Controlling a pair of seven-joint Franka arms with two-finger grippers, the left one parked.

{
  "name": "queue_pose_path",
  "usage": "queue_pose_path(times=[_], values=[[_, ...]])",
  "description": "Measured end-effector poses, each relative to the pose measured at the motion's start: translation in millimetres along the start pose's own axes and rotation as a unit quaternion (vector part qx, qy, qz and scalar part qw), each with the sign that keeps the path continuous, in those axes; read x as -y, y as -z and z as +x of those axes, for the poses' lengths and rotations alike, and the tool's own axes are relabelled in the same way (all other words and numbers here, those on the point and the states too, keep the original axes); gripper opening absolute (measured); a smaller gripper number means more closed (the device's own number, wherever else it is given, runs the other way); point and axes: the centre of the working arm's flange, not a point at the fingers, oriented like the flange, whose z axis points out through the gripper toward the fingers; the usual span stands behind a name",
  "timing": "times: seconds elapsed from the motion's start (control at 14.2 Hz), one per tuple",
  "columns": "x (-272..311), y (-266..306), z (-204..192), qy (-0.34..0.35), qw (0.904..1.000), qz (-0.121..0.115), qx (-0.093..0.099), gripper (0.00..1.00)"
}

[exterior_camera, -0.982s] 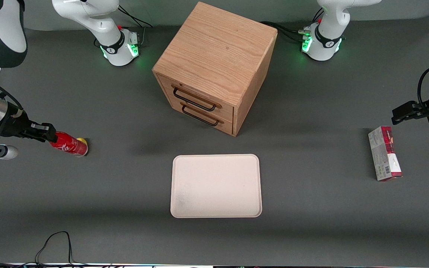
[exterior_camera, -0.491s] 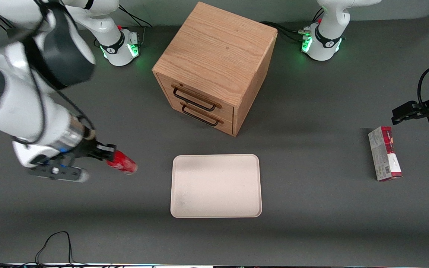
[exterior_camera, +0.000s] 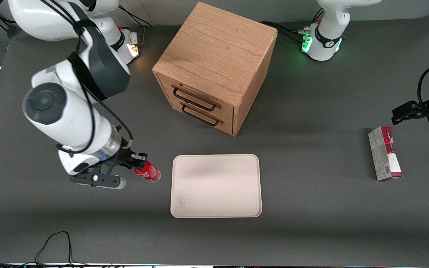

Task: Place coke bottle on tray
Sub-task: 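Lower the bottle onto the tray's edge and stand it upright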

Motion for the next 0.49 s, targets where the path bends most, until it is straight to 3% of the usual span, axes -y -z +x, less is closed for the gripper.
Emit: queue_pose_path(times=[0.49], values=[[26.3, -111.6, 12.7, 0.004, 0.9999, 0.012, 0.0, 0.32]])
